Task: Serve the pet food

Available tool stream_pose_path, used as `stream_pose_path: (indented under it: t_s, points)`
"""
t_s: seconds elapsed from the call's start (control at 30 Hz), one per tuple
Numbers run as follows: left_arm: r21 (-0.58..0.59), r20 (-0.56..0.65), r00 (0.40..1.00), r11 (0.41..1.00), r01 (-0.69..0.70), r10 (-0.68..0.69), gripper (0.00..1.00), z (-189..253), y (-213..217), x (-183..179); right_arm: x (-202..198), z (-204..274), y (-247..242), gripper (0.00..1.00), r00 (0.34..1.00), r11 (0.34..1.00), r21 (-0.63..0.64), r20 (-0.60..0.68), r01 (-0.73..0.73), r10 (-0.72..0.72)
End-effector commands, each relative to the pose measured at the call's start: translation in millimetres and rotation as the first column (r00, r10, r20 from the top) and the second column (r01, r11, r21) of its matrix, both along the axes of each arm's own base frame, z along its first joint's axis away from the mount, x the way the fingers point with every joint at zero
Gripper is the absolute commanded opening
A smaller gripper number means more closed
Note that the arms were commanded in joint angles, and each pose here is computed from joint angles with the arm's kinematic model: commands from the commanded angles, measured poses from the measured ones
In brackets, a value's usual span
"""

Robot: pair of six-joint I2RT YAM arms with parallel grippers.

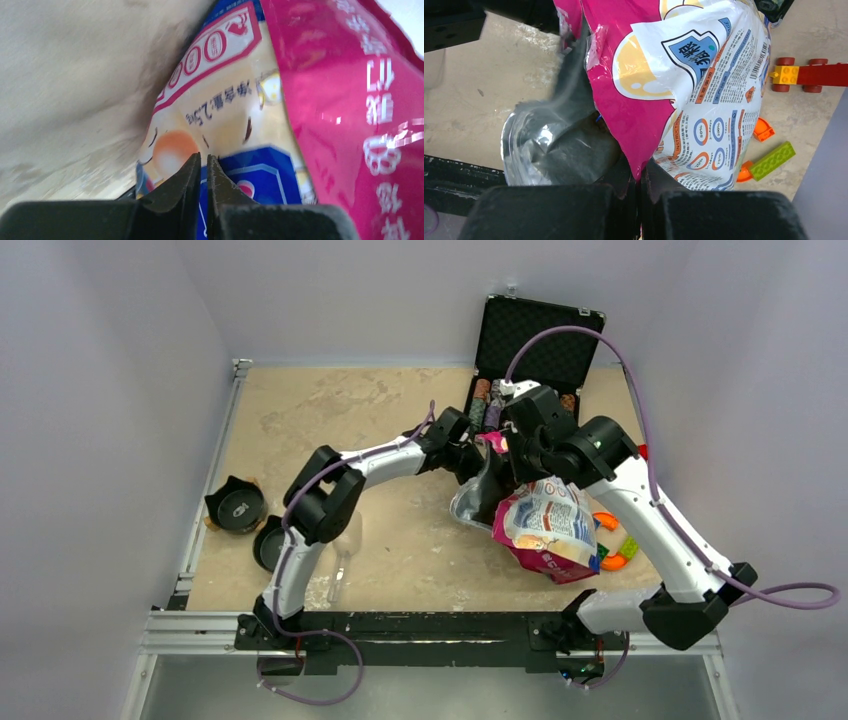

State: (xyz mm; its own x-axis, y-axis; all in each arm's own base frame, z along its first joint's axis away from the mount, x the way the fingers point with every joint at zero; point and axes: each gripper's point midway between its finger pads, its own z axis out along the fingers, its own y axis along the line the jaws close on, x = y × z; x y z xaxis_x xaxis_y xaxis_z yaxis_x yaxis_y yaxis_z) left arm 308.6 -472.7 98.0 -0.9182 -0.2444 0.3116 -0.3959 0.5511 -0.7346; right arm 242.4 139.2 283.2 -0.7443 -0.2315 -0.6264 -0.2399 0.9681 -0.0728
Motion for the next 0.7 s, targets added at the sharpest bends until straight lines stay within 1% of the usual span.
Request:
stream_pose_path:
  t_s: [0.0, 0.03, 0.07, 0.13, 0.17, 0.2, 0.23, 0.27, 0.3, 0.37, 0.43, 0.47, 0.53, 0.57, 0.6, 0.67]
  points:
    - [-0.087, 0.194, 0.980, 0.995, 0.051, -0.033, 0.17, 54, 34, -10, 7, 40, 44, 0.00, 0.983, 0.959, 0.262, 0.170, -0.107, 0.063]
    - [-0.057, 0.227, 0.972, 0.996, 0.072, -0.058, 0.22, 52, 52, -19, 7, 35, 45, 0.00, 0.984, 0.960, 0.257, 0.165, -0.108, 0.067]
    - [-0.004, 0.258, 0.962, 0.995, 0.097, -0.093, 0.26, 47, 73, -27, 7, 31, 46, 0.00, 0.985, 0.961, 0.253, 0.154, -0.110, 0.072]
    - [0.142, 0.342, 0.922, 0.980, 0.140, -0.181, 0.36, 46, 122, -46, 7, 25, 47, 0.00, 0.987, 0.961, 0.250, 0.141, -0.113, 0.080]
    - [0.269, 0.346, 0.904, 0.950, 0.161, -0.251, 0.40, 41, 155, -62, 6, 23, 48, 0.00, 0.986, 0.960, 0.254, 0.140, -0.120, 0.086]
    - [0.381, 0.374, 0.873, 0.910, 0.163, -0.313, 0.45, 42, 184, -72, 5, 21, 50, 0.00, 0.986, 0.957, 0.259, 0.140, -0.128, 0.093]
    - [0.473, 0.389, 0.843, 0.866, 0.162, -0.370, 0.48, 43, 210, -82, 5, 20, 51, 0.00, 0.985, 0.955, 0.263, 0.142, -0.135, 0.100]
    - [0.547, 0.380, 0.832, 0.823, 0.151, -0.405, 0.51, 41, 236, -95, 4, 18, 52, 0.00, 0.984, 0.954, 0.265, 0.140, -0.141, 0.106]
    - [0.608, 0.362, 0.830, 0.782, 0.137, -0.426, 0.53, 39, 259, -107, 4, 16, 53, 0.00, 0.984, 0.953, 0.265, 0.137, -0.143, 0.110]
    - [0.722, 0.279, 0.848, 0.681, 0.124, -0.451, 0.53, 24, 305, -133, 3, 14, 55, 0.00, 0.984, 0.951, 0.269, 0.132, -0.155, 0.123]
    - [0.767, 0.247, 0.863, 0.633, 0.104, -0.441, 0.49, 16, 330, -150, 2, 15, 57, 0.00, 0.982, 0.947, 0.276, 0.132, -0.165, 0.133]
    - [0.774, 0.241, 0.873, 0.627, 0.090, -0.423, 0.47, 12, 335, -156, 2, 15, 59, 0.00, 0.981, 0.945, 0.279, 0.132, -0.173, 0.140]
    - [0.766, 0.239, 0.894, 0.640, 0.068, -0.380, 0.45, 3, 338, -164, 2, 18, 61, 0.00, 0.979, 0.941, 0.286, 0.137, -0.182, 0.148]
    - [0.767, 0.233, 0.909, 0.640, 0.046, -0.345, 0.44, 0, 338, -166, 3, 20, 61, 0.00, 0.978, 0.940, 0.287, 0.141, -0.186, 0.151]
    - [0.779, 0.222, 0.919, 0.627, 0.033, -0.325, 0.45, -5, 341, -168, 3, 22, 62, 0.00, 0.977, 0.939, 0.287, 0.145, -0.190, 0.154]
    - [0.818, 0.201, 0.937, 0.575, -0.001, -0.285, 0.49, -14, 351, -166, 3, 23, 61, 0.00, 0.977, 0.939, 0.286, 0.149, -0.190, 0.153]
